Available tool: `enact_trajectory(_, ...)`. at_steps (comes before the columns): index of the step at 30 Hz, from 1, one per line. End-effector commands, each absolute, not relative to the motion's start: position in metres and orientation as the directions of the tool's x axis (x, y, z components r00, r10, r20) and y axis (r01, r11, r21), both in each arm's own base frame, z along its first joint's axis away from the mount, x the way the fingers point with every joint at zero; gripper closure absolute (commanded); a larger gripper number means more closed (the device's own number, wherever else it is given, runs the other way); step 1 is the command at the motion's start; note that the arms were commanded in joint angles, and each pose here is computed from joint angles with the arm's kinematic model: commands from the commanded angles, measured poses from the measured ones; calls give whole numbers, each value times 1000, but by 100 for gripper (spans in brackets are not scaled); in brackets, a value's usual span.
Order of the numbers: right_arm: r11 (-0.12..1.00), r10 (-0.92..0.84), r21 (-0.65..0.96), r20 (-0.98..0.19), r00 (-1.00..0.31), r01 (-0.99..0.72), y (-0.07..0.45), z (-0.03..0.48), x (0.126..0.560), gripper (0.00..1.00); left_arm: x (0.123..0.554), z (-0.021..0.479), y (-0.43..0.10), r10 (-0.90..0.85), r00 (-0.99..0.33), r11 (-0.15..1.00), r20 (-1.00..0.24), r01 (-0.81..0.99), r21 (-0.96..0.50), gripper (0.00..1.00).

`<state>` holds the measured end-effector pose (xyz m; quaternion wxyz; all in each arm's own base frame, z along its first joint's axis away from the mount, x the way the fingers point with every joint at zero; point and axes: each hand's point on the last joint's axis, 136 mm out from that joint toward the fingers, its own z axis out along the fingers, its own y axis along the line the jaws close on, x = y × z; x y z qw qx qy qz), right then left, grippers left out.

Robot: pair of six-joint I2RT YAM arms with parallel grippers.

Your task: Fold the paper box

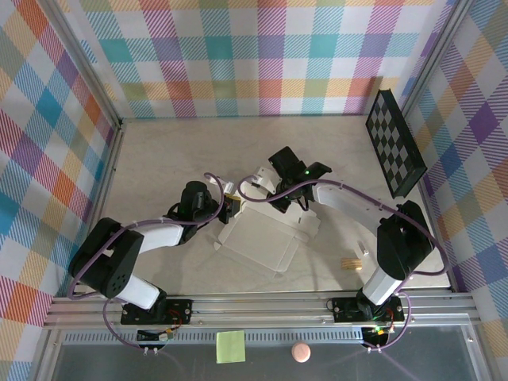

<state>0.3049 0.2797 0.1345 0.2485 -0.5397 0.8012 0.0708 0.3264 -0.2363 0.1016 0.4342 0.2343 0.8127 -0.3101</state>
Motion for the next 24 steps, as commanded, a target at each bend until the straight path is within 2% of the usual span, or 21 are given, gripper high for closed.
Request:
enact_trajectory(1,362,-848,-163,-467,-251,-918,290,123,301,100,312,86,-250,137,-563,657,-815,667,-350,84)
enact_trajectory(4,359,-852,-170,-460,-248,-918,288,126,299,98,310,77,-244,145,-576,682,-805,647,-340,85)
enact_trajectory(14,374,-844,-187,-475,-249,-908,277,152,289,80,306,57,-233,164,-607,724,-778,609,-323,88)
enact_trajectory(24,376,-863,-142,-413,-290,-916,252,160,262,75,309,58,-232,169,-602,729,-780,609,-312,89)
